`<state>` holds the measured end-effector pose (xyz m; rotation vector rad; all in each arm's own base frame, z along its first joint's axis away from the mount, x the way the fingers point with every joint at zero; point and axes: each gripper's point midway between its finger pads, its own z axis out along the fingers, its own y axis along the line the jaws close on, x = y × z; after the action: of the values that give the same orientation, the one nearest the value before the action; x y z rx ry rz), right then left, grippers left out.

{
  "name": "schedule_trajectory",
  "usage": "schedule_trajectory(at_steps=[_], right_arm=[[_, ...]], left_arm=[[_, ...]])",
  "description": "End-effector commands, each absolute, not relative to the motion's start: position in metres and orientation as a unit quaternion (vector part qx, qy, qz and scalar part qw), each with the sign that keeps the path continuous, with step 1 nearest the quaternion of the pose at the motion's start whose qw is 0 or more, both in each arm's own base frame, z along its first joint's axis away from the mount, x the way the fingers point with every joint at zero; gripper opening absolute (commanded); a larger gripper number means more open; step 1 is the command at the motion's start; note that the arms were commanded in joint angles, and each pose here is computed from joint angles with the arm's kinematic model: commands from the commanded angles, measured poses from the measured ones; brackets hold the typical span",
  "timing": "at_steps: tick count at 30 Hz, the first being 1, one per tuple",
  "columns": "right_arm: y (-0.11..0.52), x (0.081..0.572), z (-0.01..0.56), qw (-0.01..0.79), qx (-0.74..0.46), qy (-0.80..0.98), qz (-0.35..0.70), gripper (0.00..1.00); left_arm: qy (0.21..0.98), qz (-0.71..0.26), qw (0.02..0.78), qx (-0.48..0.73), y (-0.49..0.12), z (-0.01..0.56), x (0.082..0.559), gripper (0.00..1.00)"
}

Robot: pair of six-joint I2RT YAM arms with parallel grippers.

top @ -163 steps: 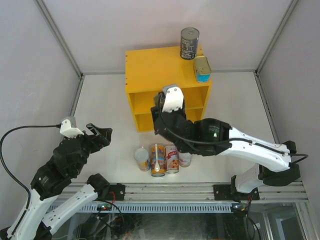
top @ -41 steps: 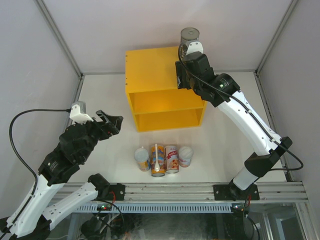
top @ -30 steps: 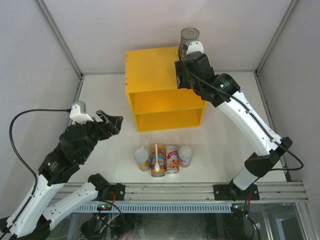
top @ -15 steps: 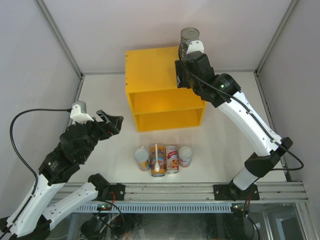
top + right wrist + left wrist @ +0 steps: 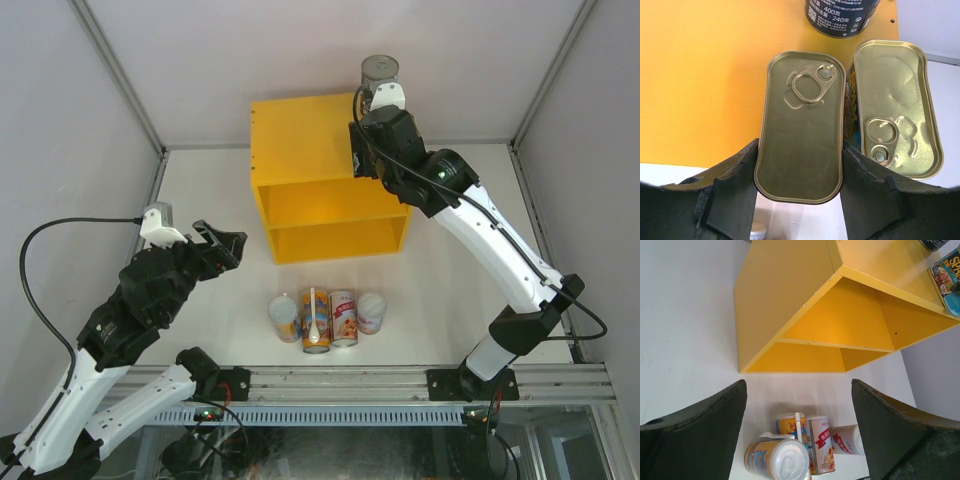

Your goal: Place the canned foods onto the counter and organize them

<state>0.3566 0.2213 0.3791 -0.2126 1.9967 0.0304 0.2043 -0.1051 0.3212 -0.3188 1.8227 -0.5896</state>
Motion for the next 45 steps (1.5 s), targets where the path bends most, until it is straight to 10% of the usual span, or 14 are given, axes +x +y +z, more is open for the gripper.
schedule_trajectory(at_steps=[1,45], right_arm=[[0.216,0.357,0.411,0.574,-0.067,0.816,0.023,0.43],[0.214,0.37,0.404,0.565,-0.068,0.822,0.019,0.63]], left_arm=[[0.756,-0.269,0.584,-0.127,-0.105,0.347,0.201,0.89],[0.761,-0.263,0.582,-0.117,-0.106,0.342,0.205,0.9]])
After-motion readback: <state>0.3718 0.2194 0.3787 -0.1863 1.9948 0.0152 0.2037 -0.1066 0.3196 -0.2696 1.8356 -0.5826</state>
